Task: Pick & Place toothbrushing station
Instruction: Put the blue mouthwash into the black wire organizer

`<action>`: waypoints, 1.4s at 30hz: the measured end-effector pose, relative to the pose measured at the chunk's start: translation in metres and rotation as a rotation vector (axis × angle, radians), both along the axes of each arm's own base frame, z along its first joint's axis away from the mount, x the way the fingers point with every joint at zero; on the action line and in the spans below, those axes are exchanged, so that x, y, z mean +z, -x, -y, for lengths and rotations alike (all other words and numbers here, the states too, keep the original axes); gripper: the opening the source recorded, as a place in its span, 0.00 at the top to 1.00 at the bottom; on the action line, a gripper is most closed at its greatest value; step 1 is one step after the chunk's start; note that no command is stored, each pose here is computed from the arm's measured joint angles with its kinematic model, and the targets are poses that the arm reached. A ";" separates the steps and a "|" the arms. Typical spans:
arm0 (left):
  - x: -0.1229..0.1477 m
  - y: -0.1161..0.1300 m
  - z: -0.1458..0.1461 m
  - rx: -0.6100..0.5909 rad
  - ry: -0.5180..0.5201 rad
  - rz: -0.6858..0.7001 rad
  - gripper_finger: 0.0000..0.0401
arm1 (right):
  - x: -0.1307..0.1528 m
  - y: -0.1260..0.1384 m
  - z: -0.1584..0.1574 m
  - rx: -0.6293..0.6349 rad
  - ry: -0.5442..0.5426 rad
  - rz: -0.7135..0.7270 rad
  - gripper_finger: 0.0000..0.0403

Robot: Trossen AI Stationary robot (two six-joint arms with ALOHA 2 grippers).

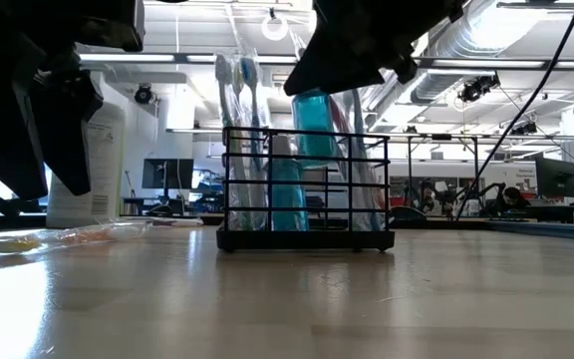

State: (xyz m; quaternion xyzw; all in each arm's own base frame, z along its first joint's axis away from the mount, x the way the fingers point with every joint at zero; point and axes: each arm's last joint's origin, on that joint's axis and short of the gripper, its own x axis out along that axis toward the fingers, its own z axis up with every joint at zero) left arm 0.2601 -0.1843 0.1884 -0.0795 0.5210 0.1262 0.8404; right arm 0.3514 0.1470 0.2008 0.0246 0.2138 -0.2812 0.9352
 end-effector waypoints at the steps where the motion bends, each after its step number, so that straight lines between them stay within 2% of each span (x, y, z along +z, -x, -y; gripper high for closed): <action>1: 0.000 0.000 0.000 0.000 0.000 -0.001 0.15 | 0.000 0.000 0.000 -0.002 0.001 -0.003 0.78; 13: 0.000 0.000 0.000 0.003 0.002 -0.001 0.15 | -0.002 0.001 0.000 -0.014 -0.042 0.004 0.78; 21: 0.000 0.000 0.000 0.003 0.003 0.000 0.15 | -0.008 0.008 0.003 -0.093 -0.094 -0.010 0.78; 29: 0.000 0.000 0.000 0.003 0.005 0.001 0.15 | -0.009 0.007 0.004 -0.109 -0.118 0.003 0.78; 35: 0.000 0.000 0.000 0.000 0.011 -0.005 0.15 | -0.021 0.000 0.012 -0.127 -0.182 -0.013 0.78; 42: 0.000 -0.001 0.001 -0.002 0.014 0.000 0.15 | -0.034 -0.005 0.010 -0.142 -0.184 -0.016 0.78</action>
